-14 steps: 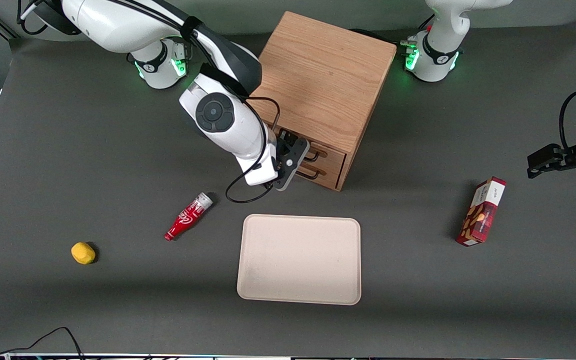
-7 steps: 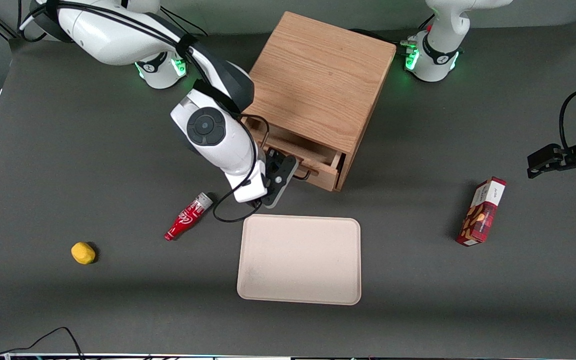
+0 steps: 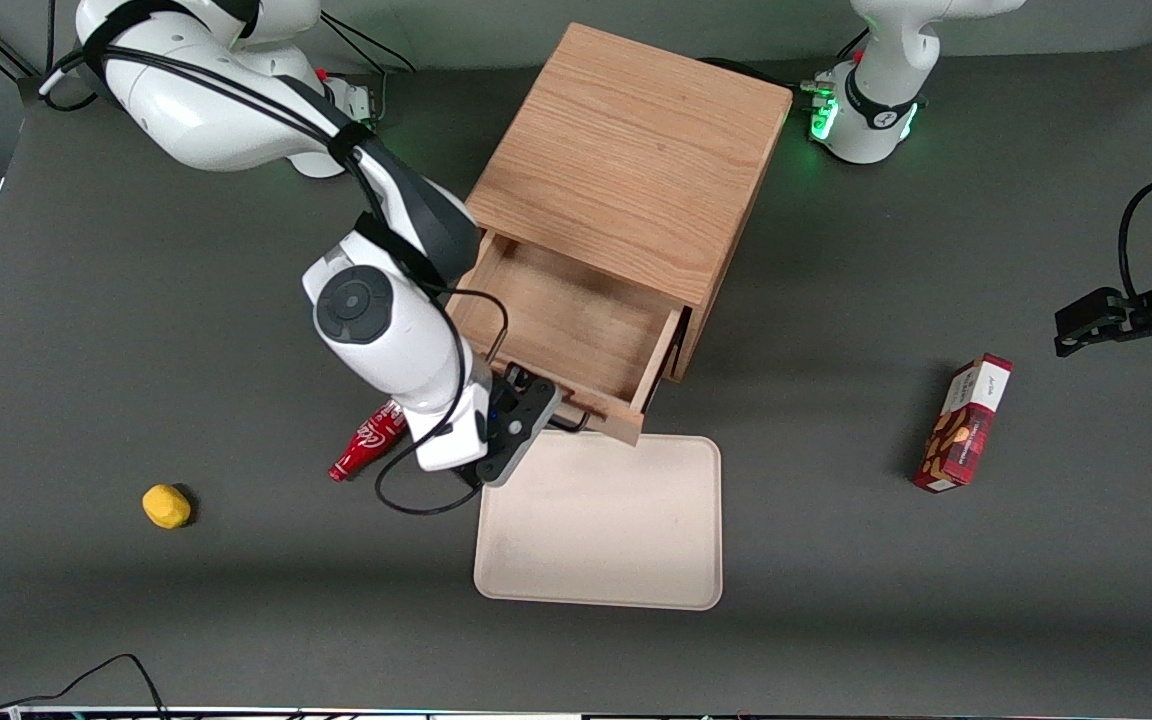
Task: Open upper drawer
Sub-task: 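Pull the upper drawer outward by its handle with the right gripper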
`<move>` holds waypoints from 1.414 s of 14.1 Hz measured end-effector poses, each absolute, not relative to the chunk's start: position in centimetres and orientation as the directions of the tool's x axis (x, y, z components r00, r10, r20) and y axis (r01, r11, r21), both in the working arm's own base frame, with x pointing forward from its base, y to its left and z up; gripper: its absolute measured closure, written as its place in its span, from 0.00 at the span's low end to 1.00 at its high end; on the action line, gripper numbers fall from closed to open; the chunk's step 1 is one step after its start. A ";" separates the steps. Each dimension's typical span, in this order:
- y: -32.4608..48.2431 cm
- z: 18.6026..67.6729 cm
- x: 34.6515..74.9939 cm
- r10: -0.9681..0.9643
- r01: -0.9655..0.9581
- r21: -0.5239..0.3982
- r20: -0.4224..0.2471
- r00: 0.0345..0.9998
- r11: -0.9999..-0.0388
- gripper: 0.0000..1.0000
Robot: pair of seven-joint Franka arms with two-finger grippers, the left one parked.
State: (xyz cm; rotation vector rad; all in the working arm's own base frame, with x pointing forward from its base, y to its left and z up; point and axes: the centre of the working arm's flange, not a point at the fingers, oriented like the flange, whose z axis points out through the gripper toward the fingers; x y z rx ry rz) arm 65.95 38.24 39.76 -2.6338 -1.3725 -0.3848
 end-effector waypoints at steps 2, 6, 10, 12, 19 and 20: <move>37.0 39.9 67.1 0.778 0.815 0.008 0.302 0.551 -0.579 0.00; 35.1 40.0 69.1 0.773 0.809 0.037 0.323 0.546 -0.587 0.00; 34.4 39.8 69.6 0.745 0.790 0.010 0.339 0.574 -0.613 0.00; 34.4 39.7 69.6 0.703 0.754 -0.027 0.341 0.624 -0.656 0.00; 35.9 40.5 67.1 0.420 0.451 -0.208 0.178 0.890 -0.868 0.00; 35.6 40.9 67.2 0.376 0.405 -0.236 0.161 0.913 -0.883 0.00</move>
